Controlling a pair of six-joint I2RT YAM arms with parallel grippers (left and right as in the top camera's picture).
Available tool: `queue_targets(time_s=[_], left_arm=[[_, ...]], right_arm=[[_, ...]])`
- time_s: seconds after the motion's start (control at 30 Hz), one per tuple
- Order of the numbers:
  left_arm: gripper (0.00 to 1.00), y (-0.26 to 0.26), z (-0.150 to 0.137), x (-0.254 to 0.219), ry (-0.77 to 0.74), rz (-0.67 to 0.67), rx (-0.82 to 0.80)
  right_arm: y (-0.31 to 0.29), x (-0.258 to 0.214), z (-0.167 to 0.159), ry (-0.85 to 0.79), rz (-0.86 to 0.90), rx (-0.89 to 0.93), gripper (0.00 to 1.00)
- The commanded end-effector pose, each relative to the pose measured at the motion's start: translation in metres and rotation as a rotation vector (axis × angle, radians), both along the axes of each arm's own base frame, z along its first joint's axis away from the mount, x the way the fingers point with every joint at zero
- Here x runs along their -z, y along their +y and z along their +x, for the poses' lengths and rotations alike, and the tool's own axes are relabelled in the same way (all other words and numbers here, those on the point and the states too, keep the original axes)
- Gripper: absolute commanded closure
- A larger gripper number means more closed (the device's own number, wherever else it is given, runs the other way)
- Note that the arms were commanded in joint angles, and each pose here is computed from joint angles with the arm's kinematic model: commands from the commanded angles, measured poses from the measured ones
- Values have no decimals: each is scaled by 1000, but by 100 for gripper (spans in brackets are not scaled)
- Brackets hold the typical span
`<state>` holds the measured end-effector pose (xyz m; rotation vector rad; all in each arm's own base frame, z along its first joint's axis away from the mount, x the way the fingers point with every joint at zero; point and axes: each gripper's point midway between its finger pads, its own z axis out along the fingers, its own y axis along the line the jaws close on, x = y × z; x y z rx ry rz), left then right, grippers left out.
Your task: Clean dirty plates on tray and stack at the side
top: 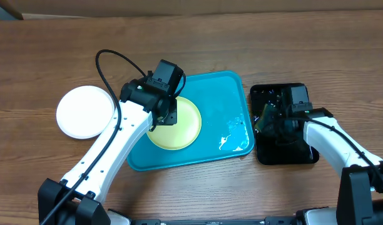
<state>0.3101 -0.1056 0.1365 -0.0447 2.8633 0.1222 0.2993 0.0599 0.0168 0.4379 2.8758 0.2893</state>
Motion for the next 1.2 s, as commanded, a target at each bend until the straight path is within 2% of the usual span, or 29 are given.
queue_targets(time_s=[0.0,0.1,0.27,0.37,0.43,0.6,0.67,0.8,1.17], left_arm=[[58,-1,0,-2,0,-16,-15],[58,-1,0,-2,1,-16,-15],[59,0,-2,-1,10,-11,-15],[59,0,-2,-1,10,-11,-15],[59,0,-2,-1,10,-11,-15],[57,1,-4,-1,16,-8,-15],[55,1,-4,-1,17,-7,-15],[39,2,-3,-1,12,-4,-12],[35,18,7,12,52,-13,-38]], right_arm=[[-22,4,-1,-6,-102,92,82],[-30,2,8,-49,-146,113,71],[-28,2,8,-47,-136,110,71],[-27,0,6,-32,-130,107,65],[-27,-6,7,-30,-131,106,62],[-27,-34,17,-49,-131,109,61],[-26,-48,20,-61,-129,109,60],[-25,-75,16,-62,-136,57,54],[-28,-81,-22,59,-143,44,50]])
